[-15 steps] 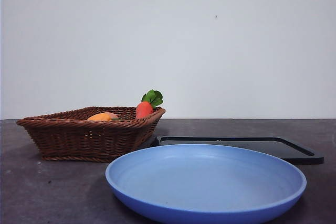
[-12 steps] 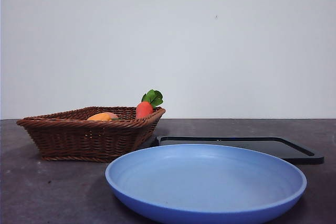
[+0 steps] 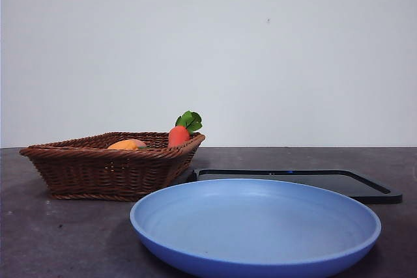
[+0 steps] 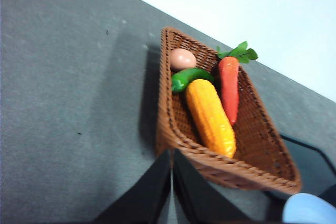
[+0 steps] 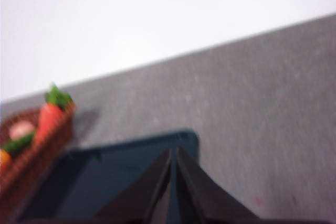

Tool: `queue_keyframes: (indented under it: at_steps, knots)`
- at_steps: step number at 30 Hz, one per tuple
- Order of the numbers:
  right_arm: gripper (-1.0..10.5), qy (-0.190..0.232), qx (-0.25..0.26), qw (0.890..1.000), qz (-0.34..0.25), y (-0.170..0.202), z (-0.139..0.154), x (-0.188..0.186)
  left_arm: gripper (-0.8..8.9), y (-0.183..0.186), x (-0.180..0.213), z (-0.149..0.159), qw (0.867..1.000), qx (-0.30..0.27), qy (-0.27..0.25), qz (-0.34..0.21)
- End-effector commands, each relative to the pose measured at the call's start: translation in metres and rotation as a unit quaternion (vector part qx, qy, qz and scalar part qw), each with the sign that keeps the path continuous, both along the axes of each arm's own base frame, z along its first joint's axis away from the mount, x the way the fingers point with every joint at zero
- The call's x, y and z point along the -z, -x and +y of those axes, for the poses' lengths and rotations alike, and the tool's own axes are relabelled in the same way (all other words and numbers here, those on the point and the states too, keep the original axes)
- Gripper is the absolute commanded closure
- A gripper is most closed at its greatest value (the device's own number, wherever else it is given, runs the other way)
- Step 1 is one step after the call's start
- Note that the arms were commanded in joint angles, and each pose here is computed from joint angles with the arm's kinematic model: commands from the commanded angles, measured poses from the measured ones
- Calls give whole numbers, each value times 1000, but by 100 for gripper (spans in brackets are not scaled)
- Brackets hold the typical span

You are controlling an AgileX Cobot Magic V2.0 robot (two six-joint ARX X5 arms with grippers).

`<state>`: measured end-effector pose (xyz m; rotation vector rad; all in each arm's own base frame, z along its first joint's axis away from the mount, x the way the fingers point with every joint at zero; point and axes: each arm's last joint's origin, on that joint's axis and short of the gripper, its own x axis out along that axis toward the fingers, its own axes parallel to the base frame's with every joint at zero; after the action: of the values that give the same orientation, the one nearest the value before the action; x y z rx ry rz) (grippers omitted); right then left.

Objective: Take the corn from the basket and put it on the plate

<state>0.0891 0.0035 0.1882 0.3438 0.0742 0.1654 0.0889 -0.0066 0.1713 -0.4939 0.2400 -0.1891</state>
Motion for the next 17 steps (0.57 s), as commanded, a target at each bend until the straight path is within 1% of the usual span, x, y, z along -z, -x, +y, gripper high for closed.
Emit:
queue_keyframes:
  at_steps: [1,4,6,10,13,17]
  knots:
    - [944,-11,-2,1000,-18,5,0,-23,806,5,-25,0,1000,0,8,-24]
    - [944,-8,-4,1000,-6,8,1,-43,806,6,-45,0,1000,4,7,-27]
    - [944,-2,-13,1000,15,8,1,-55,806,6,-59,-1,1000,19,1,-17]
    - [944,25,-52,996,63,5,3,-77,806,2,-82,-3,998,62,-28,15]
    - [944,43,-104,988,108,0,5,-93,806,-3,-99,-4,993,100,-52,46]
    - [944,62,-169,969,170,-7,9,-107,806,-9,-116,-6,981,153,-77,86]
